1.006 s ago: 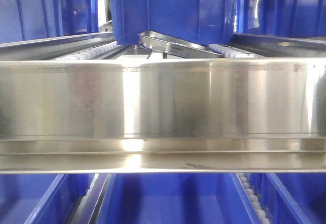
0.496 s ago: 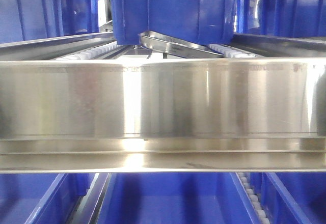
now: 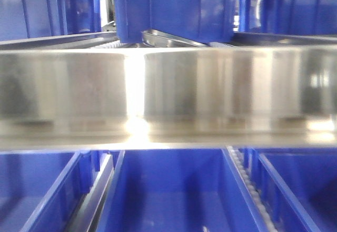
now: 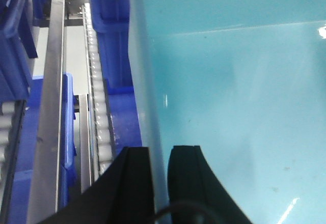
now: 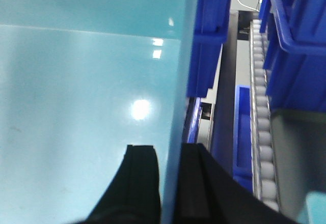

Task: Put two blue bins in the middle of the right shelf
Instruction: 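Pull the held bin back toward the robot, clear of the shelf, then drive the base away from the shelf while holding the bin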

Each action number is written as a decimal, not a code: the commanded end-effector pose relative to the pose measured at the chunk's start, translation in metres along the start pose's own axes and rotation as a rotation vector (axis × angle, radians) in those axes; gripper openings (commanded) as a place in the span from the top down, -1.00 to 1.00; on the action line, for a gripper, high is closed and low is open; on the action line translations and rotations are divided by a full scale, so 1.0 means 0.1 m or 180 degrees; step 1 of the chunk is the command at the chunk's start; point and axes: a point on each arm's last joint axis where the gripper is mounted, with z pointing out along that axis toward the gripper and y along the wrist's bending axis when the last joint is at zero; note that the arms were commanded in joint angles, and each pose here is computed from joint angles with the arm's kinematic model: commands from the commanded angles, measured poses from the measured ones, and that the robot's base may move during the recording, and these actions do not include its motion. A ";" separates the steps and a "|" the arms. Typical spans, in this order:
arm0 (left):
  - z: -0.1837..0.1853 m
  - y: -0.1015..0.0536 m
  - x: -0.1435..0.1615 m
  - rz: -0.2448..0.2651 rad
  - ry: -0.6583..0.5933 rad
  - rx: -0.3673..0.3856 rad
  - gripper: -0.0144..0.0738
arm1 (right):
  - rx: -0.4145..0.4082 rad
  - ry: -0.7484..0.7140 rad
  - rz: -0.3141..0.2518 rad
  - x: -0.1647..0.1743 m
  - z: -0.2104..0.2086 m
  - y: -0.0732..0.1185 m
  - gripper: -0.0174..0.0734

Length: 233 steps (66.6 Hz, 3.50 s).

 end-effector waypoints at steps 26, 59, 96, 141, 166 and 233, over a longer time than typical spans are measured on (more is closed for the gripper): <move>-0.13 -0.01 -0.10 0.0065 -0.0276 0.0015 0.93 | -0.0020 -0.0207 -0.0055 -0.07 -0.08 0.02 0.95; -0.13 0.00 -0.10 0.0068 -0.0277 0.0010 0.93 | -0.0020 -0.0207 -0.0055 -0.07 -0.08 0.02 0.95; -0.13 0.00 -0.10 0.0068 -0.0277 0.0010 0.93 | -0.0020 -0.0207 -0.0055 -0.07 -0.08 0.02 0.95; -0.13 0.00 -0.10 0.0074 -0.0280 0.0000 0.93 | -0.0020 -0.0207 -0.0055 -0.07 -0.08 0.02 0.95; -0.13 0.00 -0.10 0.0077 -0.0281 -0.0005 0.93 | -0.0020 -0.0207 -0.0055 -0.07 -0.08 0.02 0.95; -0.13 0.00 -0.10 0.0077 -0.0281 -0.0005 0.93 | -0.0020 -0.0207 -0.0055 -0.07 -0.08 0.02 0.95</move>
